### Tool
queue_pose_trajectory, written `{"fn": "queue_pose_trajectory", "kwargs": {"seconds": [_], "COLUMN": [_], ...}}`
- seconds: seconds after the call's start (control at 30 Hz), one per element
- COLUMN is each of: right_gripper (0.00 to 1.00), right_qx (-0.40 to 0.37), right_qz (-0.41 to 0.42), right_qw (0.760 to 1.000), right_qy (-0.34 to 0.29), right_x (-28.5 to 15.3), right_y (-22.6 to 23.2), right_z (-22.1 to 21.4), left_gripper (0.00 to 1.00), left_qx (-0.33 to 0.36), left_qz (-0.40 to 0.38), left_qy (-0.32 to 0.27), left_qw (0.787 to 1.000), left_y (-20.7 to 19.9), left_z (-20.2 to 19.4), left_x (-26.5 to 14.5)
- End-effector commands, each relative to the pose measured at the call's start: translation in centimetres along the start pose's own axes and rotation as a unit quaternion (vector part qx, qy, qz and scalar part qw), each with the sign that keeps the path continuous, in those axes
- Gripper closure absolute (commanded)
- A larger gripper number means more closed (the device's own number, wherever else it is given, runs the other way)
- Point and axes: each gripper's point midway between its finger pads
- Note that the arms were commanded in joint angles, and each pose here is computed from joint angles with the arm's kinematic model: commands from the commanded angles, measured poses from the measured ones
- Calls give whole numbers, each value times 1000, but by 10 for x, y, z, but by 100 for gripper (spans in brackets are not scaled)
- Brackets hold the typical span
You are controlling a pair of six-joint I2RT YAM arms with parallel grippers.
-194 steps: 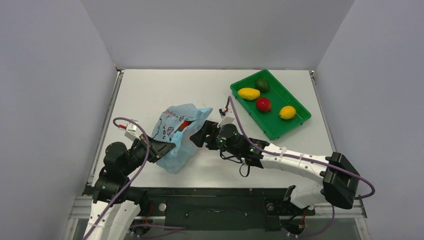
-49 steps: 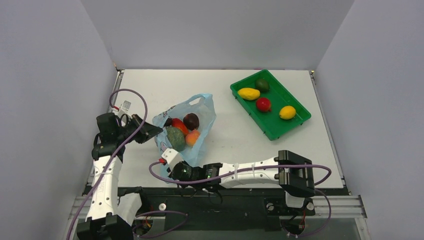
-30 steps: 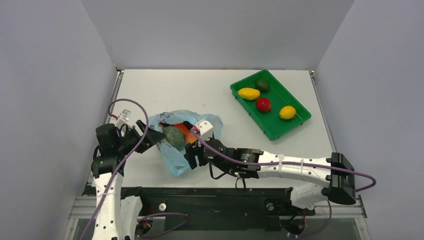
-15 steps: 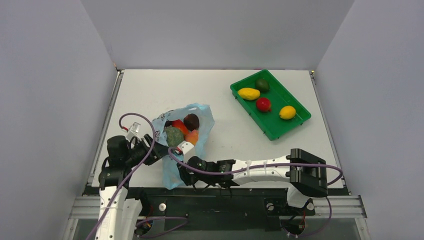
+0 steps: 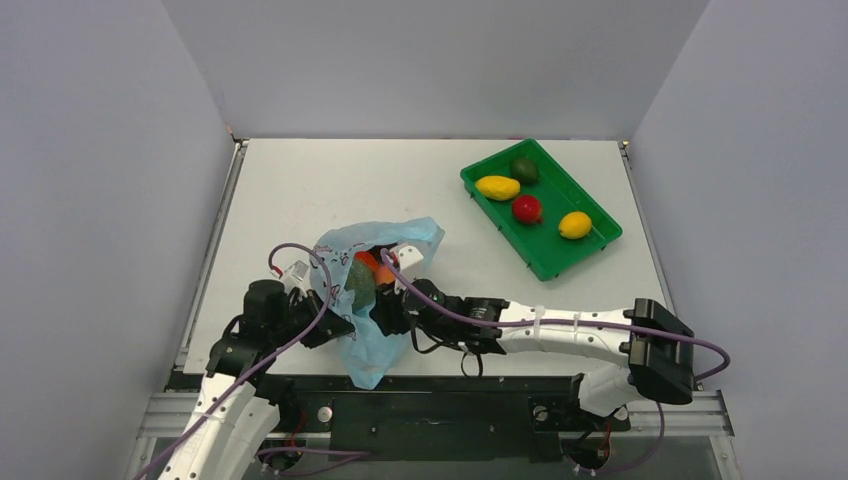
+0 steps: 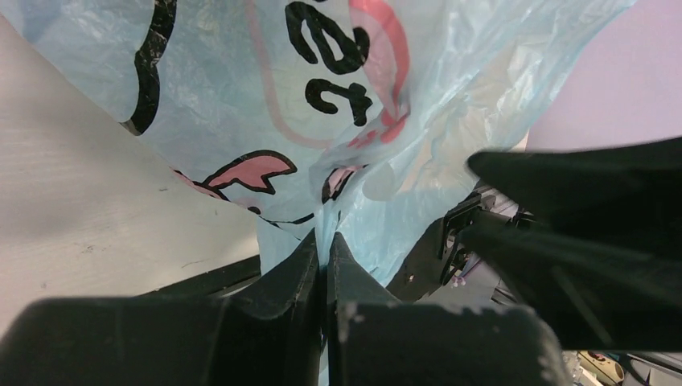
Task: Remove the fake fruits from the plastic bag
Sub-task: Adjust the plastic bag at the center of the board, then take out the fake fruit from the plastic bag.
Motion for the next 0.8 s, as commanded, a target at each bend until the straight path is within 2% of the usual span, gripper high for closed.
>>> {"fn": "queue_pose_trajectory", "kwargs": {"seconds": [0.0, 0.13, 0.23, 0.47, 0.63, 0.77], "right_gripper": [58, 58, 58, 58, 59, 56], "right_qx": [4, -3, -8, -14, -43, -45], "right_qz": [-29, -54, -80, -224, -211, -165], "right_qw": [999, 998, 997, 974, 977, 985], "right_qy": [-45, -28, -8, -24, -6, -34], "right_x": [-1, 14, 24, 17, 18, 16], "right_y": [-16, -32, -49, -125, -120, -94], "right_z": [43, 34, 10, -21, -20, 9], "left_gripper": [100, 100, 100, 100, 100, 100], "left_qx": [14, 28, 26, -15, -20, -29], "left_qz": [-7, 2, 14, -12, -10, -18], "left_qy": [-27, -32, -23, 0, -18, -16], "left_qw": [1000, 999, 999, 1000, 1000, 999], "left_y": [-16, -20, -16, -8, -5, -6], "left_z": [16, 24, 23, 3, 3, 1], "left_x": [-6, -9, -6, 7, 4, 6]}}
Point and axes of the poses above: each gripper's point midway between its finger pads, its own x axis out along the fingers, its own y axis along the line the jaws close on, z = x × y, and after that the axes turned 5 degrees about x, right-handed
